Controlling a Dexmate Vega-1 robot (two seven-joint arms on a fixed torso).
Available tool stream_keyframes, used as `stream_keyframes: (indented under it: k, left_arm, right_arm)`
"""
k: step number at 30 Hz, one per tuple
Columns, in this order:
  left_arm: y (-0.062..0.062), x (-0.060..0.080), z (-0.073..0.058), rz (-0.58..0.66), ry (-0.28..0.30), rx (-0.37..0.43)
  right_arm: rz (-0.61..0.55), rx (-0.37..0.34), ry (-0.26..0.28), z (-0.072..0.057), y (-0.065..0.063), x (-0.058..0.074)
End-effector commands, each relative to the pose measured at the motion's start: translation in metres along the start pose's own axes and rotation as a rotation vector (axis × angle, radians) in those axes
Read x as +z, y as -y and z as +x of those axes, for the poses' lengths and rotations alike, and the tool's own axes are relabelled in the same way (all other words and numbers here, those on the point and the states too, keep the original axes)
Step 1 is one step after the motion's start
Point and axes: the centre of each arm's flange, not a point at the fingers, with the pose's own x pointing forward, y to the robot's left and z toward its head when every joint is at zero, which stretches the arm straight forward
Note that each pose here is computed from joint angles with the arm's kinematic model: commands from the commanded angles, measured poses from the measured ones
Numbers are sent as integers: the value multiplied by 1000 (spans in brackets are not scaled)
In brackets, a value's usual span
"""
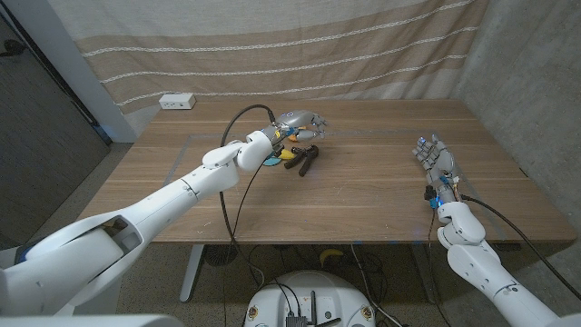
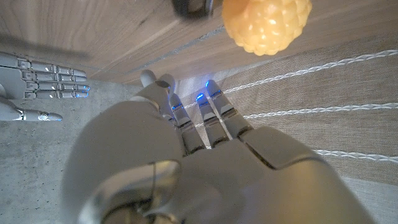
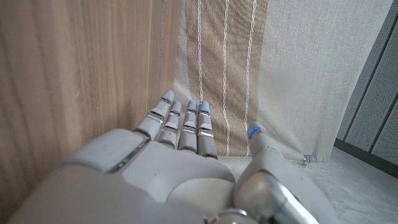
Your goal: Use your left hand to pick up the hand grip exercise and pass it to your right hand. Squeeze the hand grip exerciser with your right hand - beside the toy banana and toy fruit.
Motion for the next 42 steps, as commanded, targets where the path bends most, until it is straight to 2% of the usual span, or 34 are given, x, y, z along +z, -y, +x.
stream_keyframes:
  k: [1, 3, 6, 10, 14, 18, 22, 34, 42]
  left_arm:
    - [-13, 3, 11, 90, 20, 7]
    - [-13, 2, 11, 121, 17, 23]
    - [-13, 0, 12, 170, -21, 8]
    - [-11, -1, 8, 178, -102, 11]
    - [-10, -2, 8, 220, -183, -37]
    - [-10, -4, 9, 249, -213, -59]
    - [-12, -8, 14, 301, -268, -106]
    - [-7, -11, 21, 352, -307, -202]
    - [0, -11, 21, 430, -320, -203]
  right_arm:
    - [-24, -2, -25, -4, 0, 2]
    - [-28, -3, -28, -4, 0, 3]
    - [-31, -2, -37, -4, -1, 3]
    - [-32, -4, -38, -3, -3, 2]
    - [-37, -1, -37, -2, -6, 3]
    - [-38, 4, -35, -1, -8, 4]
    - [-38, 5, -35, -1, -10, 5]
    - [-35, -8, -25, -7, -11, 5]
    - [-30, -3, -25, -8, -11, 4]
